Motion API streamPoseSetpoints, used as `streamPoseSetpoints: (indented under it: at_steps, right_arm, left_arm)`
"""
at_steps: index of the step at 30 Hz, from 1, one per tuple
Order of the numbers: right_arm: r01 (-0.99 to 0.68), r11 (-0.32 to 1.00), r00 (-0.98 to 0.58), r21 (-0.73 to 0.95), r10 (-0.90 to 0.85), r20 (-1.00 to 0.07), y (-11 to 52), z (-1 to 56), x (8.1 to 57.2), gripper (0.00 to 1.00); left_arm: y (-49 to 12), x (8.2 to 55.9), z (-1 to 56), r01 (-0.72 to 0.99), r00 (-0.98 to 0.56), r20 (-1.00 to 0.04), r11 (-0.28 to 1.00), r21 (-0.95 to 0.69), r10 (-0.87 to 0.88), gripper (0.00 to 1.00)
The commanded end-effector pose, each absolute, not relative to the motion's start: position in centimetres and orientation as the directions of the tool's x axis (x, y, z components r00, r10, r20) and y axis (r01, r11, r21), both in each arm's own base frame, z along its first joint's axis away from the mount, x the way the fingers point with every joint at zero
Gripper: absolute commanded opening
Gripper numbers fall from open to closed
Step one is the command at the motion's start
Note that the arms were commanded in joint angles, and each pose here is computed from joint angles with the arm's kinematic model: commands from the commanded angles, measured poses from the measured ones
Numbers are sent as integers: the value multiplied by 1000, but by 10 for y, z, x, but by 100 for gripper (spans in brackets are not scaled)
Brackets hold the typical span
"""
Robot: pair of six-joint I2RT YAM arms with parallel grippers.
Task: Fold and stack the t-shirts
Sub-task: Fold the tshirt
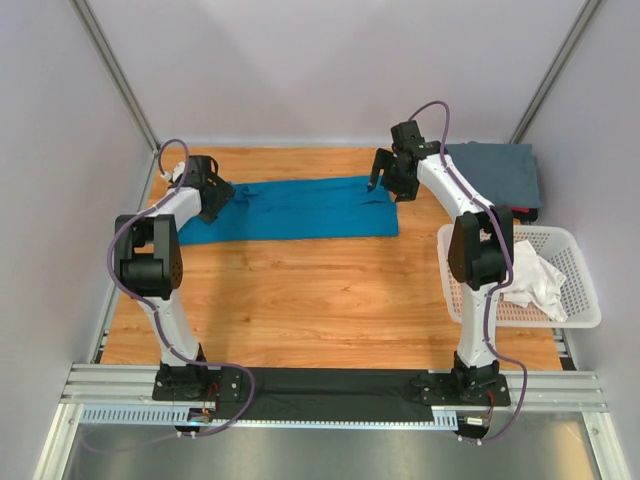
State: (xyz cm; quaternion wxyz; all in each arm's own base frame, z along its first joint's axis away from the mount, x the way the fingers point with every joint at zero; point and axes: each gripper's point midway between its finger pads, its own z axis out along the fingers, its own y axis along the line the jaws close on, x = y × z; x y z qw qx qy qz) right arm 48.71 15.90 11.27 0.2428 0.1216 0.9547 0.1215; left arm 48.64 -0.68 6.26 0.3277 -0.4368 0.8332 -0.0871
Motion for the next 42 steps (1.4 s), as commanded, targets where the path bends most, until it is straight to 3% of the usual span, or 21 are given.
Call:
streamPoseSetpoints:
  at_steps: [1, 17, 19, 22, 27, 37, 42]
  right_arm:
    - [140, 942, -839, 305, 276, -470, 163, 125, 495, 82]
    - [126, 933, -849, 338, 278, -450, 173, 118, 499, 81]
    - [74, 921, -849, 383, 259, -460, 186, 126, 501, 80]
    - [-120, 877, -792, 465, 198, -578, 223, 159, 515, 79]
    - [-317, 837, -724, 445, 90, -684, 272, 173, 513, 79]
    - [-375, 757, -750, 535, 91, -656, 321, 157, 517, 79]
    - [-430, 704, -740, 565, 85, -668, 343, 160, 515, 79]
  left_arm:
    - [-21, 519, 77, -614, -351, -459, 571, -545, -816, 80]
    - [-47, 552, 91, -500, -358, -457, 580, -643, -814, 79]
    - [-52, 560, 91, -477, -365, -458, 586, -655, -810, 79]
    - [-67, 570, 93, -423, -394, -453, 596, -683, -799, 77]
    - [-89, 592, 107, -320, -403, -496, 626, -711, -769, 77]
    - [-128, 622, 91, -226, -501, -478, 642, -733, -722, 77]
    - [-111, 612, 114, -225, -489, -562, 719, -657, -667, 77]
